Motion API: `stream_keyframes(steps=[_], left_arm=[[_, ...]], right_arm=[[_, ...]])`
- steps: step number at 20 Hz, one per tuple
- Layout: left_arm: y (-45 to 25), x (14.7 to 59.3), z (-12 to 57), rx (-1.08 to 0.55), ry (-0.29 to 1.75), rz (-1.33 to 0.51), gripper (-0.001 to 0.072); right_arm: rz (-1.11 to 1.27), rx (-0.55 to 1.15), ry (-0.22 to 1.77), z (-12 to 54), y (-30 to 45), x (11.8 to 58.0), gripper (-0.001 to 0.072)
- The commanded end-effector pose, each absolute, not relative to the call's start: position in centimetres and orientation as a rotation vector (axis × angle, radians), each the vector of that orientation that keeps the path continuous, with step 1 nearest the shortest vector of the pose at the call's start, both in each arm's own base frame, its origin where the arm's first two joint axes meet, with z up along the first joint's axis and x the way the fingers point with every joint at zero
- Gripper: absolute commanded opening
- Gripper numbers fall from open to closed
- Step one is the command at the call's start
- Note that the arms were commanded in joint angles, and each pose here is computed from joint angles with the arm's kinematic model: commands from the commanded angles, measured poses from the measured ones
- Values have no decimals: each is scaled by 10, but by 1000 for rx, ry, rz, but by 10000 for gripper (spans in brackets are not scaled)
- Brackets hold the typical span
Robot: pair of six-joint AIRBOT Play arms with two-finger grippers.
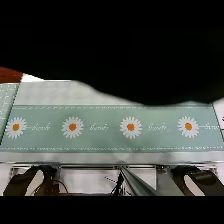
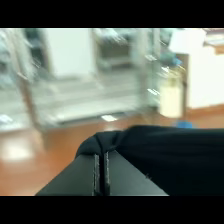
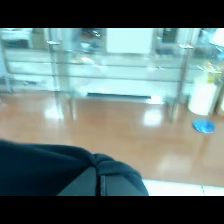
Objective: Fold the shirts.
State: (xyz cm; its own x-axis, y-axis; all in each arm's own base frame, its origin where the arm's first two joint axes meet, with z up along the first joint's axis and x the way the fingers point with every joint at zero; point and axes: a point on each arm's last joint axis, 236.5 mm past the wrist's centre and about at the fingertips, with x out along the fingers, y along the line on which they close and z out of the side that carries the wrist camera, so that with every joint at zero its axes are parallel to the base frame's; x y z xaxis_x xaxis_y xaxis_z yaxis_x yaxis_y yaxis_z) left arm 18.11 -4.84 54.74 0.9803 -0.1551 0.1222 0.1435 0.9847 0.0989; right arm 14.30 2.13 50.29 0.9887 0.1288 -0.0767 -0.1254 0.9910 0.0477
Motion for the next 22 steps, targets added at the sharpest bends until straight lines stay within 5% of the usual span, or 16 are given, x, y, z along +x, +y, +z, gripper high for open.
stream_keyframes(steps=[1,7,16,22], left_arm=[[-27,137,537,89,-129,-40,29],[-18,240,397,-37,317,-83,29],[-29,459,164,-171,768,-156,29],[-39,545,64,-280,910,-178,30]], right_arm=[[86,63,240,453,10,114,25],[88,48,595,341,22,183,24],[32,14,900,156,30,393,25],[42,362,989,72,5,514,25]])
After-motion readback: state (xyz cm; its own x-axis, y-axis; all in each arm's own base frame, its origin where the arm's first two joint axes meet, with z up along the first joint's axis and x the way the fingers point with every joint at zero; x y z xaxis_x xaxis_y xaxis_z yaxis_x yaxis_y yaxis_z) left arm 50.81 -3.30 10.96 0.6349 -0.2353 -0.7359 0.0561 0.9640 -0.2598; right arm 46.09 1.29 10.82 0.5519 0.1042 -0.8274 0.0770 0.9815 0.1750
